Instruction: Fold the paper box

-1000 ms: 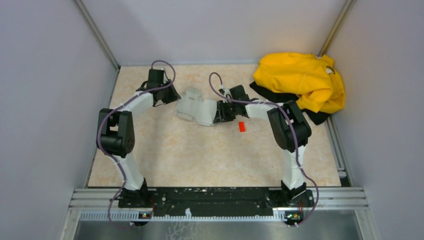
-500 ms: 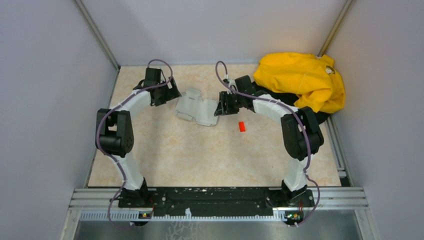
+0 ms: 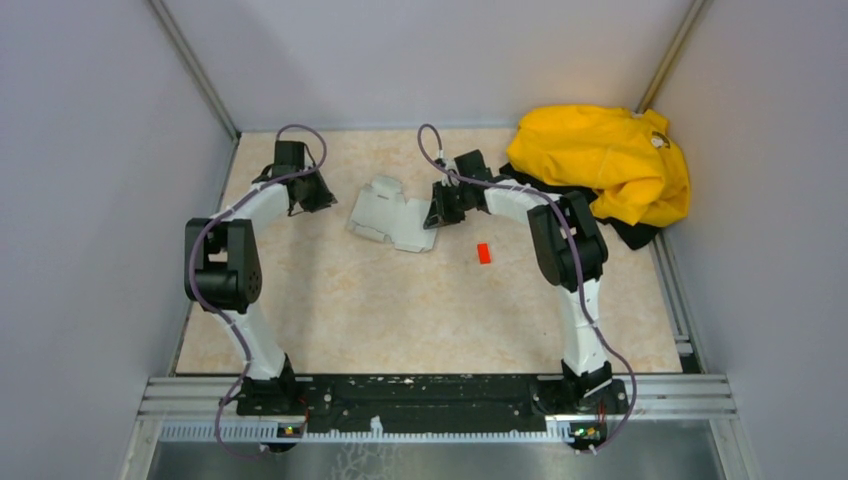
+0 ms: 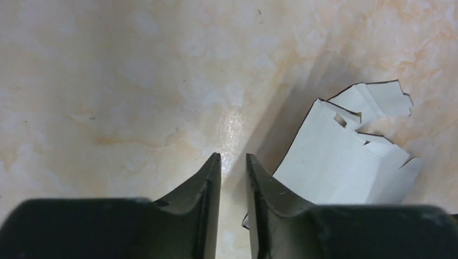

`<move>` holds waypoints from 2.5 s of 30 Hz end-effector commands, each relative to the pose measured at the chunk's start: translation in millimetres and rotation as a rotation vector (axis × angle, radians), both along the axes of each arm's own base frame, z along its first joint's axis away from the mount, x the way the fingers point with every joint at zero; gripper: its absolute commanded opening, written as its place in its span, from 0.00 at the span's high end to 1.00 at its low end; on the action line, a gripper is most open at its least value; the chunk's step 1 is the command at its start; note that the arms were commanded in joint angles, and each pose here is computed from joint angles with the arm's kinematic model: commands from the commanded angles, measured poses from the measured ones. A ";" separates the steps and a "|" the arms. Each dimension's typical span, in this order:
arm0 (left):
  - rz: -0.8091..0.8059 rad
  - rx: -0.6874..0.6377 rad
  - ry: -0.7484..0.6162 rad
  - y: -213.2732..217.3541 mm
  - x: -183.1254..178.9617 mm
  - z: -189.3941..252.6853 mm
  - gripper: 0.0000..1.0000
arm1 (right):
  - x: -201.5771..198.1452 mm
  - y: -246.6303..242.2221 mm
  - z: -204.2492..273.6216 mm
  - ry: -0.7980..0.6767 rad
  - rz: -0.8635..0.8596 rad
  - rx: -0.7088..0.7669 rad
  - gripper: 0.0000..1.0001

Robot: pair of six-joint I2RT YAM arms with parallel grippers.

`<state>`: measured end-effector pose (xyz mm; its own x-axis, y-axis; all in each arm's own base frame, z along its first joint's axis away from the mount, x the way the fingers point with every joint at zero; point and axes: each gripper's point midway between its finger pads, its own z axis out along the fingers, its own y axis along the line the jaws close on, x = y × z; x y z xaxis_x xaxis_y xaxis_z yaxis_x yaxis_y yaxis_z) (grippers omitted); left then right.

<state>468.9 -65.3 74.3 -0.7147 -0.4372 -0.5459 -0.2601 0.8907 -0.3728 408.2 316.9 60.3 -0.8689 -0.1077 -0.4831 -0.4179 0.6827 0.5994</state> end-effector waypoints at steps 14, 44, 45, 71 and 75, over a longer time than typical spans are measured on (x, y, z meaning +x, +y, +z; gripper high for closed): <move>-0.121 -0.105 0.003 -33.8 11.9 -9.9 0.99 | -14.3 1.0 -42.7 0.071 -0.040 0.008 0.91; -0.267 -0.104 -0.093 -94.3 17.5 21.1 1.00 | -24.5 12.9 -69.4 0.119 -0.046 0.034 0.91; -0.257 -0.086 -0.094 -90.2 17.3 22.4 1.00 | -24.9 12.6 -69.0 0.118 -0.043 0.033 0.91; -0.189 -0.044 -0.029 -36.9 11.4 -12.1 0.63 | -20.2 -4.5 -58.2 0.097 -0.026 -0.013 0.88; -0.242 -0.100 -0.021 -49.2 11.0 -20.3 0.63 | -20.4 -4.4 -60.7 0.102 -0.024 -0.010 0.88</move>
